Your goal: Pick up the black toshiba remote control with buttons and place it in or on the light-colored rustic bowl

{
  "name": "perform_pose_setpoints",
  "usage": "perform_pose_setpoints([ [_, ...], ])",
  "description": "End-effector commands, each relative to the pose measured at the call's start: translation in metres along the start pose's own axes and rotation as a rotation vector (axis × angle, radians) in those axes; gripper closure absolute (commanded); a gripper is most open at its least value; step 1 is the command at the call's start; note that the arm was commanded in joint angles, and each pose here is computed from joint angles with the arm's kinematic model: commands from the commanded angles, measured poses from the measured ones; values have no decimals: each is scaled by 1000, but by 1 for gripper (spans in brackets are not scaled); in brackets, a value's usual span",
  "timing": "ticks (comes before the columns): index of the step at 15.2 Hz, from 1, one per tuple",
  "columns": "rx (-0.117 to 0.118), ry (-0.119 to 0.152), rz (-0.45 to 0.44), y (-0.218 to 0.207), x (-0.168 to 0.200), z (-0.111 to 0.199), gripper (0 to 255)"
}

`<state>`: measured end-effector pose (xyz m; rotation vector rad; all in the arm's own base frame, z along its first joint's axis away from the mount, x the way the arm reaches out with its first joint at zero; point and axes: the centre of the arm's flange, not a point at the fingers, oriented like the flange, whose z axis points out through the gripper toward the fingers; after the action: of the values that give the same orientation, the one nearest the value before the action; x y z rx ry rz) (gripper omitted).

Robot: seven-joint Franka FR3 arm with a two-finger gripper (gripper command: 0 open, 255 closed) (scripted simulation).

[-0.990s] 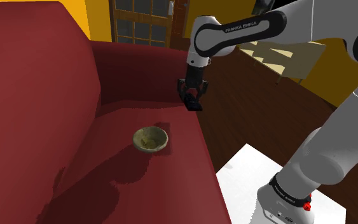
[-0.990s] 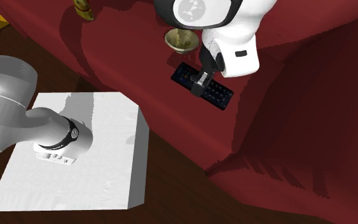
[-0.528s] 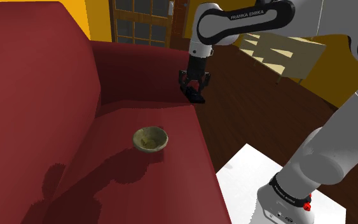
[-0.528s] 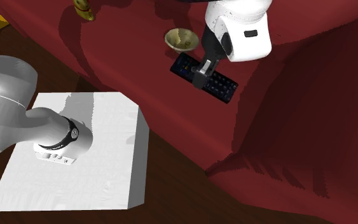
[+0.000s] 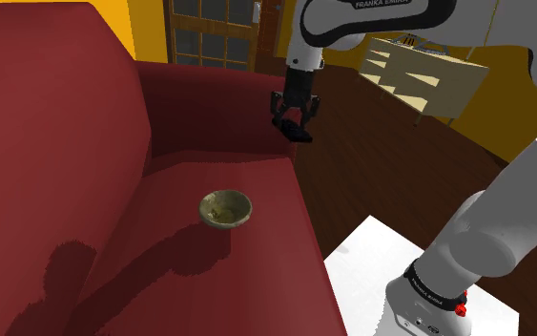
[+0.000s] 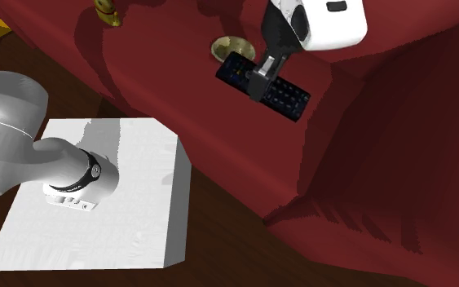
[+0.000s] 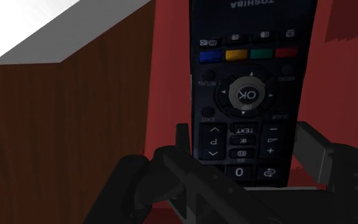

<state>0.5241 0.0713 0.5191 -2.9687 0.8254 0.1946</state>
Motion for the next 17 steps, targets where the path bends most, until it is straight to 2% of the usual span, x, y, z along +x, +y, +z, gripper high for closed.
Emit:
perform_pose_setpoints([
  [1,0,0,0,-10,-9,-3,255],
  [17,0,0,0,-165,-151,13,255],
])
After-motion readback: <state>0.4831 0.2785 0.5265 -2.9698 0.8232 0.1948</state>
